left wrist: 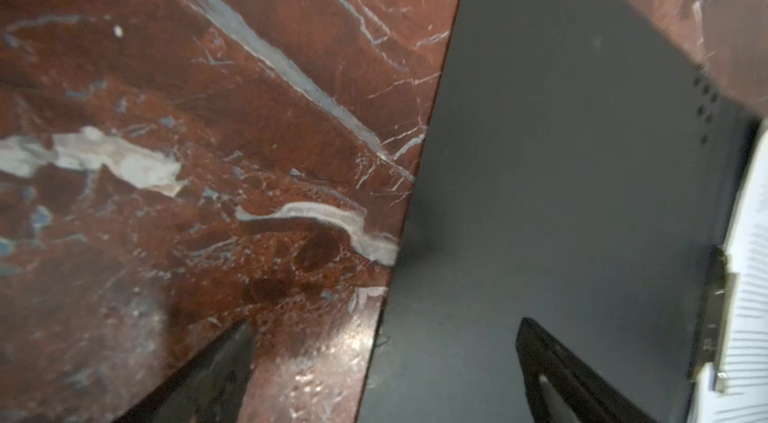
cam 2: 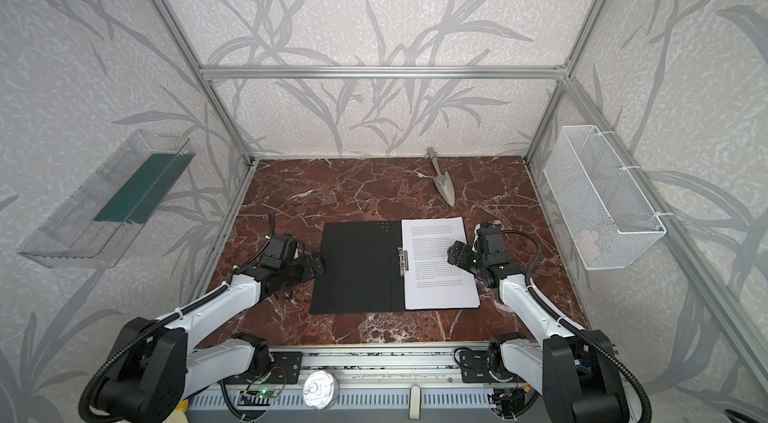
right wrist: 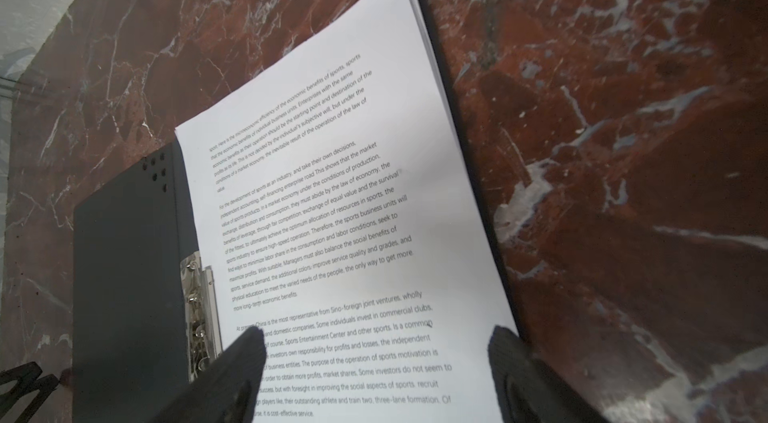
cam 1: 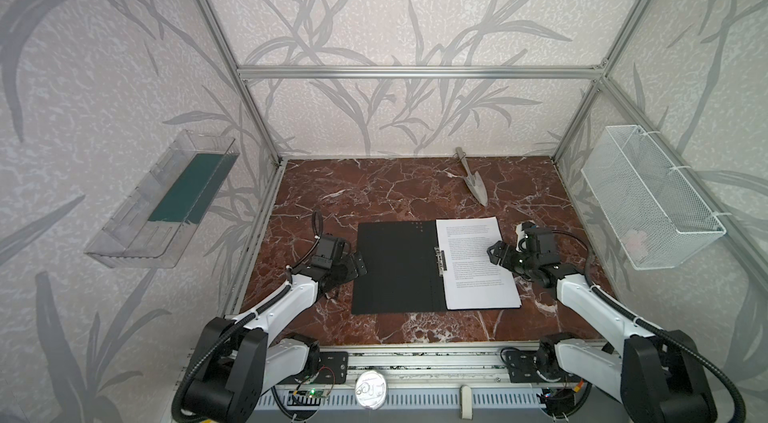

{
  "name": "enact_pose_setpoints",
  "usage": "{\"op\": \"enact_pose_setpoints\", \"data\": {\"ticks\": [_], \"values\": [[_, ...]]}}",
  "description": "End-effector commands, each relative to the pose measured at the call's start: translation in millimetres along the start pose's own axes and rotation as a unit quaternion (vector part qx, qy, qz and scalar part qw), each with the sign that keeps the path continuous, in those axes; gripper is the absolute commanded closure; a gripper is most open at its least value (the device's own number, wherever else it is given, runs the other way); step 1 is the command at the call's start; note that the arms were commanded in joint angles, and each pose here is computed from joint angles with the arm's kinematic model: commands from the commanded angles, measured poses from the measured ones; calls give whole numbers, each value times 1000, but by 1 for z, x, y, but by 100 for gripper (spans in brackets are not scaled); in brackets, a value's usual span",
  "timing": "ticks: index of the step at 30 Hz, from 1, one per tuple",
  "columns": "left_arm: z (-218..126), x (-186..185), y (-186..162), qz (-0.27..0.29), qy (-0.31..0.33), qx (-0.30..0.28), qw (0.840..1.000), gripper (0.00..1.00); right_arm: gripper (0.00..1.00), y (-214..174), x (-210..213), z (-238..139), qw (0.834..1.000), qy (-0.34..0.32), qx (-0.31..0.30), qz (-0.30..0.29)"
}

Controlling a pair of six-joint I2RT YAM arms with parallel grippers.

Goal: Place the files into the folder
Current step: 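Swing the black cover over the sheets with the left gripper while the right draws back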

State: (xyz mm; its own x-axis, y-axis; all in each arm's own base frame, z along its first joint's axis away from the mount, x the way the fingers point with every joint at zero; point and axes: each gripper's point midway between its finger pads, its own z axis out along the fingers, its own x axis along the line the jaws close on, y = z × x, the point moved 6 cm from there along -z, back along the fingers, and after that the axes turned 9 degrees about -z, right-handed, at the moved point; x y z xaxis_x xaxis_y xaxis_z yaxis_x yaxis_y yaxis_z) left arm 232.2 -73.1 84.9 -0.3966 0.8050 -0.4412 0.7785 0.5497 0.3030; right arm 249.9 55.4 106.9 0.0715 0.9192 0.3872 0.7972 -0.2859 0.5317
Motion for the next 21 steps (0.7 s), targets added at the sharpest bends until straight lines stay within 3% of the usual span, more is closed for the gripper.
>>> {"op": "enact_pose_setpoints", "data": {"ticks": [1, 6, 10, 15, 21], "values": [[8, -7, -6, 9, -18, 50, 999, 1, 16, 2, -7, 4, 1000, -14, -3, 10], [24, -9, -17, 1, -27, 112, 993, 1, 16, 0, -14, 10, 999, -33, 15, 17], [29, -8, -22, -8, -26, 128, 991, 1, 16, -6, -19, 21, 997, -47, 47, 25], [27, -17, -21, -16, -50, 141, 989, 1, 20, -16, -10, 44, 993, 8, 107, 39], [29, -37, -22, -37, -117, 170, 978, 1, 24, -23, 0, 54, 989, 65, 122, 55]]}}
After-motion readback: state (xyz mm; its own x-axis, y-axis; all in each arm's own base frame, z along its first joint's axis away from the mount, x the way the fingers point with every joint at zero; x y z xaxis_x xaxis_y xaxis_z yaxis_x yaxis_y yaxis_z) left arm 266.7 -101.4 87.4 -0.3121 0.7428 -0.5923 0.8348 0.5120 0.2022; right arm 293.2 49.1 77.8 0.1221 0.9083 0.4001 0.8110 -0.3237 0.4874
